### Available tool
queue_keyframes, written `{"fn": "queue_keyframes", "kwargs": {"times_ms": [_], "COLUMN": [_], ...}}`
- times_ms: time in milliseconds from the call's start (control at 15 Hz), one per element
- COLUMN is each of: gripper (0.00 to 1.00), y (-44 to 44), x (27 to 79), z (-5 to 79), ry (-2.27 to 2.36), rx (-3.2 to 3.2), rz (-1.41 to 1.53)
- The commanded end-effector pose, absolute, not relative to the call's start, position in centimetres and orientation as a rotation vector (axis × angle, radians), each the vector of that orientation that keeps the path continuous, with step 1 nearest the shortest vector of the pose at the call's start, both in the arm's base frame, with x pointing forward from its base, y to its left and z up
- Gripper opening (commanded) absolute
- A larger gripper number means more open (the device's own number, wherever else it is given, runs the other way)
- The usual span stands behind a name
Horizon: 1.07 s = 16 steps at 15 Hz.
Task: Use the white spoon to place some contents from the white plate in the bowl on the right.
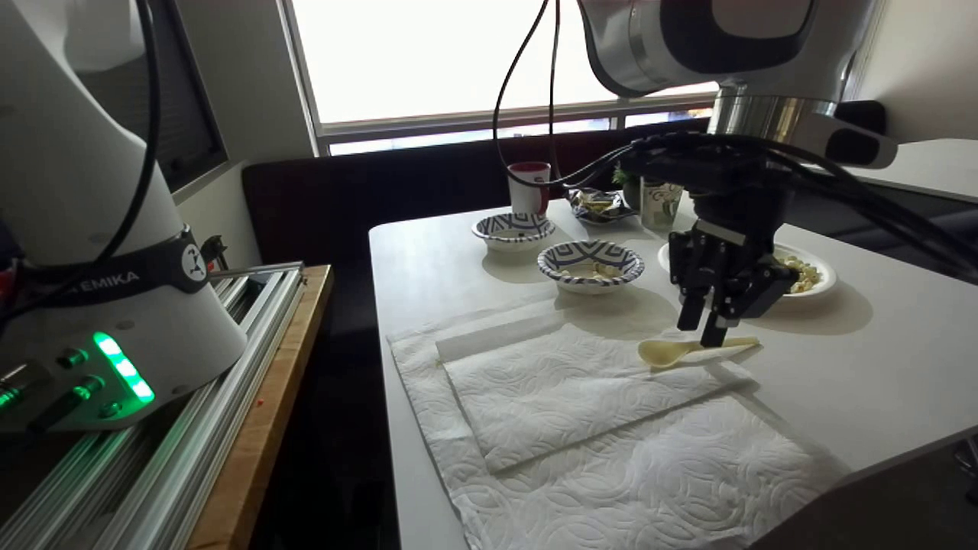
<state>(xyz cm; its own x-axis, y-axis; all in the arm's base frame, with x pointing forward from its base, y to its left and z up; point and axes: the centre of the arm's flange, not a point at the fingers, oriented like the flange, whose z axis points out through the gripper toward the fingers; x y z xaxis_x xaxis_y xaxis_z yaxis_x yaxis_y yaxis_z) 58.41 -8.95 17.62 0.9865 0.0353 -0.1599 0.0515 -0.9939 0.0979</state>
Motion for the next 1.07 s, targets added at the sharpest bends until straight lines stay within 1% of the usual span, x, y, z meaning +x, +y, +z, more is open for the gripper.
{"fn": "queue_keyframes", "kwargs": {"times_ms": [0,267,333,400,667,800,867,1000], "gripper": [0.67,0.95,0.99,1.00,1.00,1.00,1.00,1.00], "y": [-8.7,-8.5,-8.4,-8.1,-6.8,-6.5,-7.1,-6.7], "x": [57.2,55.1,54.5,53.8,51.0,51.7,53.3,53.0], "z": [20.7,26.6,28.2,29.8,34.4,34.3,34.3,34.8], "ry": [0.085,0.090,0.092,0.099,0.107,0.214,0.131,0.173], "rx": [2.991,2.968,2.968,2.981,2.979,2.966,2.997,2.985], "rz": [-0.258,-0.303,-0.312,-0.287,-0.187,-0.035,-0.130,-0.066]}}
